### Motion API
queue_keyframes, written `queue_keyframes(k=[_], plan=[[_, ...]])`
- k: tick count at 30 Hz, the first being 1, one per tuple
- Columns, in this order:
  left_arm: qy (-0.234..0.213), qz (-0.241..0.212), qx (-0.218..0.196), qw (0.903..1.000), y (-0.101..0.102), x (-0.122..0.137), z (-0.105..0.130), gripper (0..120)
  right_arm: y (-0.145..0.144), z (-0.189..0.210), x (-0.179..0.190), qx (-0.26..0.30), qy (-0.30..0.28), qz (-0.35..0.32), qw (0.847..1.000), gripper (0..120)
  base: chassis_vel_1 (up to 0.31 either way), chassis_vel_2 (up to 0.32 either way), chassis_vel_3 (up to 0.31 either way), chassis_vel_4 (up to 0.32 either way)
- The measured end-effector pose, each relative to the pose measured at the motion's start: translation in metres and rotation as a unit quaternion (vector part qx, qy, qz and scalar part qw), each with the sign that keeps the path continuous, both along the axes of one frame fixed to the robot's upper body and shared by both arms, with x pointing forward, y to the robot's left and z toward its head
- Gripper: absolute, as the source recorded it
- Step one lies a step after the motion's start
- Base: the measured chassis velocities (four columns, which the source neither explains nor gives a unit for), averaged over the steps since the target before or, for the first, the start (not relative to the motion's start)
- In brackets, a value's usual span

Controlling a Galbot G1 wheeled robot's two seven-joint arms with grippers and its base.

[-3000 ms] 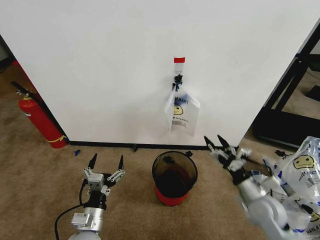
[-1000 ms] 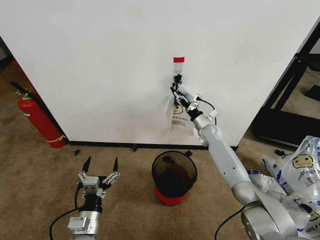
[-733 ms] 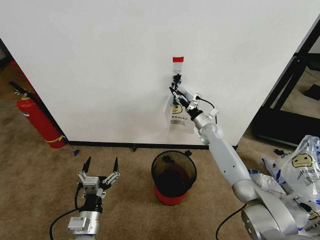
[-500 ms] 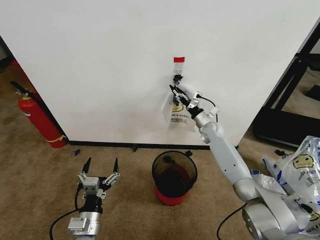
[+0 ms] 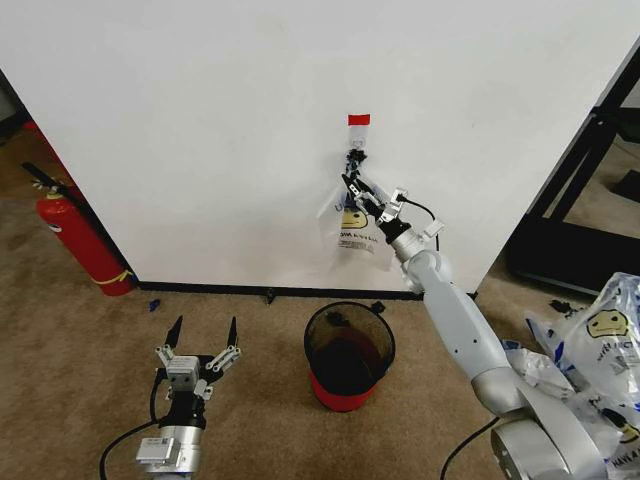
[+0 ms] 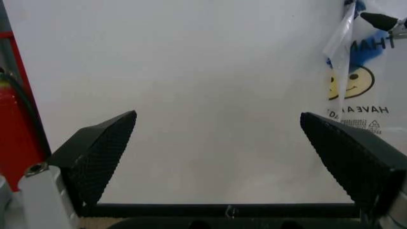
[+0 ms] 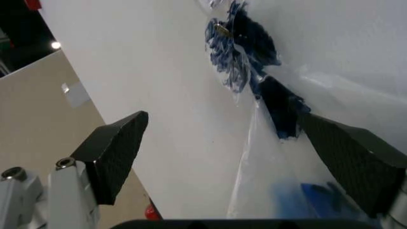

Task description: Pick up the garbage bag from the wall and place it over the trash bin.

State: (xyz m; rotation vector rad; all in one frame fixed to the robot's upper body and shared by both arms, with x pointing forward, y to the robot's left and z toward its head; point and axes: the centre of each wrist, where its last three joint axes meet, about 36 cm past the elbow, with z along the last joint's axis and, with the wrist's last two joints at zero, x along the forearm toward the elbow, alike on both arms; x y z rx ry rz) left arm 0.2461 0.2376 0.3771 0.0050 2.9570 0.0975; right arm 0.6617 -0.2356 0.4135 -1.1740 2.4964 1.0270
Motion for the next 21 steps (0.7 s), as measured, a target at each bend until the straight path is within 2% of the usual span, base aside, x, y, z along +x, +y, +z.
queue_keyframes(k=[12, 21], plan=[[0.0, 0.0, 0.001, 1.0, 0.0, -0.002, 0.0, 100, -0.005, -0.002, 0.008, 0.006, 0.013, -0.011, 1.0, 81, 0.0, 0.0, 0.0, 0.0], [-0.001, -0.001, 0.0, 1.0, 0.0, -0.002, 0.0, 100, -0.009, -0.009, 0.006, 0.01, 0.023, -0.012, 1.0, 66, 0.0, 0.0, 0.0, 0.0]])
